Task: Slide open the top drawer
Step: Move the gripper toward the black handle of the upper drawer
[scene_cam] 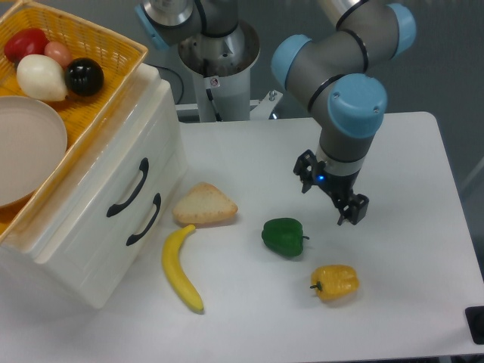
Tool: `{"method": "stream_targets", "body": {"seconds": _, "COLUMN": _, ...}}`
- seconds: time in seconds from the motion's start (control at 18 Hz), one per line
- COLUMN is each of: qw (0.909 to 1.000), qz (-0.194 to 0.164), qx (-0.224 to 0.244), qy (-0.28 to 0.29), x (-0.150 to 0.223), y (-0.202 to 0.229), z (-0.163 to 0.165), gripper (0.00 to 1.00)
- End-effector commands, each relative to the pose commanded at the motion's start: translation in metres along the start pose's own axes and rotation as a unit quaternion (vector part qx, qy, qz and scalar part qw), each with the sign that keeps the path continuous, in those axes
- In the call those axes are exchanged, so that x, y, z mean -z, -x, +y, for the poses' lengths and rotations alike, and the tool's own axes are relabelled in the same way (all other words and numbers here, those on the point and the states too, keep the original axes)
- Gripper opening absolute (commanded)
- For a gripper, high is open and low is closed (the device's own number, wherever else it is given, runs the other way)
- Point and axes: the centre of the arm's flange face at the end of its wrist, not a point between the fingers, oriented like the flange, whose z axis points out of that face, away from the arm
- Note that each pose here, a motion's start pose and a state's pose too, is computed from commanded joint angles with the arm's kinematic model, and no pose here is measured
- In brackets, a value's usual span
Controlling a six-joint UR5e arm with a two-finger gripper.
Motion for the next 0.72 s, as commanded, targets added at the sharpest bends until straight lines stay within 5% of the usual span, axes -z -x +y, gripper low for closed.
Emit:
{"method": "stream_targets", "body": {"seconds": 0.39, "qw": 0.9944, "qz": -0.007, "qx": 0.105, "qy": -0.007, "x": 0.015, "y": -0.029, "z": -0.037, "gripper": 1.00}}
{"method": "stream_targets", "body": {"seconds": 0.72, "qw": 0.9773, "qz": 0.030, "qx": 0.201, "qy": -0.061, "x": 0.017, "y": -0.058, "z": -0.085, "gripper": 1.00}}
